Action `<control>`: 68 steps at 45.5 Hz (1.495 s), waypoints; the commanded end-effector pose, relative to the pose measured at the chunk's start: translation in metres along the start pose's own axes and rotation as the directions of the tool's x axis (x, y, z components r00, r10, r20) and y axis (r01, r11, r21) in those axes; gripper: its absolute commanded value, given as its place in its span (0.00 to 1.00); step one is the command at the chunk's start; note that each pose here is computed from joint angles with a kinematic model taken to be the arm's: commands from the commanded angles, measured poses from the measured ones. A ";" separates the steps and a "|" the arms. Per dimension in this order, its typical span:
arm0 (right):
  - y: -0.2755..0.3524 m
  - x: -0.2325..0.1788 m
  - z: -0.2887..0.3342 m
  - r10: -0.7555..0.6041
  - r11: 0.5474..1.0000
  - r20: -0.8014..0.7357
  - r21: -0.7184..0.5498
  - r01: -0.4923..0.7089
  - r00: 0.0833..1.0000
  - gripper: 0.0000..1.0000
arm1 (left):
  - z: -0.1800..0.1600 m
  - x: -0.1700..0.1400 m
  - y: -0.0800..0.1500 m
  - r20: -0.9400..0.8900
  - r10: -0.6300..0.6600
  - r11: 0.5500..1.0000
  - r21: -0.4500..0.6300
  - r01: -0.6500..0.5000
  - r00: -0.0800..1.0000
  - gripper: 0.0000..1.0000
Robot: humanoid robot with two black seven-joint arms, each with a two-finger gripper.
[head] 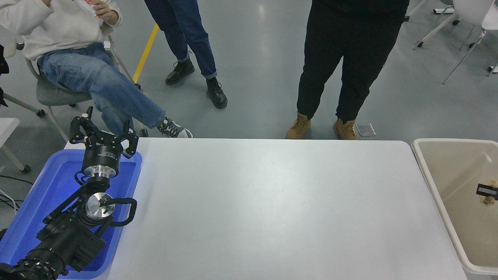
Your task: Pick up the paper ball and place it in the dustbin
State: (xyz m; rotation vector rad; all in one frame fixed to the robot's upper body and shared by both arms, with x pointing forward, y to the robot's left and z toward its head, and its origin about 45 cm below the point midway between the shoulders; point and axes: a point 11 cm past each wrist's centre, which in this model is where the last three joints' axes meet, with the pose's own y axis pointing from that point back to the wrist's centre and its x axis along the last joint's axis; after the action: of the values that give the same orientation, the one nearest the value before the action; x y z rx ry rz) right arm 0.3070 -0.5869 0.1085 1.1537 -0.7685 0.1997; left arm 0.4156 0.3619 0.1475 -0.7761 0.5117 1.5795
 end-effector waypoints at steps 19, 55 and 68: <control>-0.005 -0.016 -0.010 -0.006 1.000 0.121 0.025 0.003 0.993 1.00 | 0.000 0.000 0.000 0.000 0.000 1.000 0.000 0.000 1.000 0.99; 0.094 0.116 -0.206 -0.625 0.633 0.773 0.583 -0.509 0.109 1.00 | 0.001 0.000 0.000 -0.001 0.000 1.000 -0.003 0.000 1.000 0.99; 0.098 0.096 -0.249 -0.801 0.572 0.555 0.599 -0.561 -0.223 1.00 | 0.001 0.000 0.000 -0.001 0.000 1.000 -0.003 0.000 1.000 0.99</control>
State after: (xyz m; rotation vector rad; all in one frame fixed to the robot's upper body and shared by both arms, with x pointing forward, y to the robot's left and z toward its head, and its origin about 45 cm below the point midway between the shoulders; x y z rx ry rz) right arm 0.4308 -0.3903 0.1893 2.2311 -2.0709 -0.6676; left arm 0.4157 0.3623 0.1479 -0.7784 0.5103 1.5806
